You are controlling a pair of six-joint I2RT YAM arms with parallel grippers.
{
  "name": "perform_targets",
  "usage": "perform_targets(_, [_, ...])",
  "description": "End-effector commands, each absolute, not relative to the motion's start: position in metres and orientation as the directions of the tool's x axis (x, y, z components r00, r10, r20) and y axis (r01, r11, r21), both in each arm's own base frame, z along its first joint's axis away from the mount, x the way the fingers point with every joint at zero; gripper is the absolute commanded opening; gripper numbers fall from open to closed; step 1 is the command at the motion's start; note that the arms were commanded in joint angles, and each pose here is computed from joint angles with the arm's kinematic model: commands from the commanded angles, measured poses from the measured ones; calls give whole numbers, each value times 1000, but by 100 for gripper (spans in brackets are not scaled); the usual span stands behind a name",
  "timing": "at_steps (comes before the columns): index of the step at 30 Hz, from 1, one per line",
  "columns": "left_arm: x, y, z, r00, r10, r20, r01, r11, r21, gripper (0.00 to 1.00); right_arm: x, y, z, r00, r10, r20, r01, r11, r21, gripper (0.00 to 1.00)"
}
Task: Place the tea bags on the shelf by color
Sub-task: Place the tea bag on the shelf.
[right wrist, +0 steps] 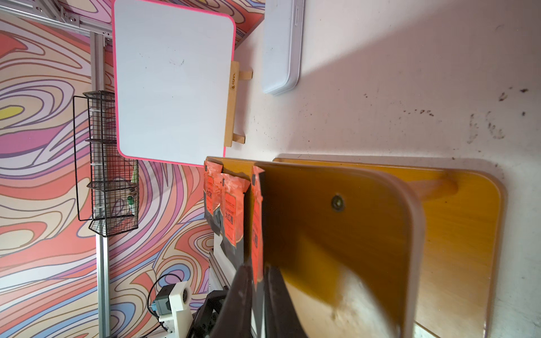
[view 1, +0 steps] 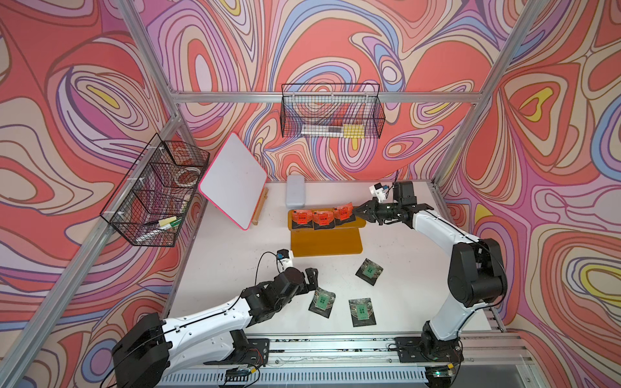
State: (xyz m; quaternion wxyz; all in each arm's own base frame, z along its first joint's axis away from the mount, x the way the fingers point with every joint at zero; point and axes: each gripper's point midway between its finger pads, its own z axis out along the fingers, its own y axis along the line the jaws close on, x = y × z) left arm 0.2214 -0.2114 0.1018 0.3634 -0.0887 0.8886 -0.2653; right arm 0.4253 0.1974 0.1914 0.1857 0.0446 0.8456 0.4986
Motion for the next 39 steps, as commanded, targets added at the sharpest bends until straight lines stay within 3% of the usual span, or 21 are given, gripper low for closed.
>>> perform_targets(1, [224,-212,106,-706,-360,-610,36,843,-537,99,431,194,191,-923,263,-280,-112,512,851,16])
perform_targets(15, [224,-211,106,-705,-361,-611,34,843,-537,99,431,192,188,-924,264,-276,-99,533,840,23])
perform_targets(32, [223,-209,106,-706,-361,-610,32,844,-536,99,429,187,188,-919,266,-290,-94,567,819,25])
perform_targets(39, [218,-210,109,-717,-329,-614,61,849,-525,99,419,183,199,-910,259,-323,-119,584,803,31])
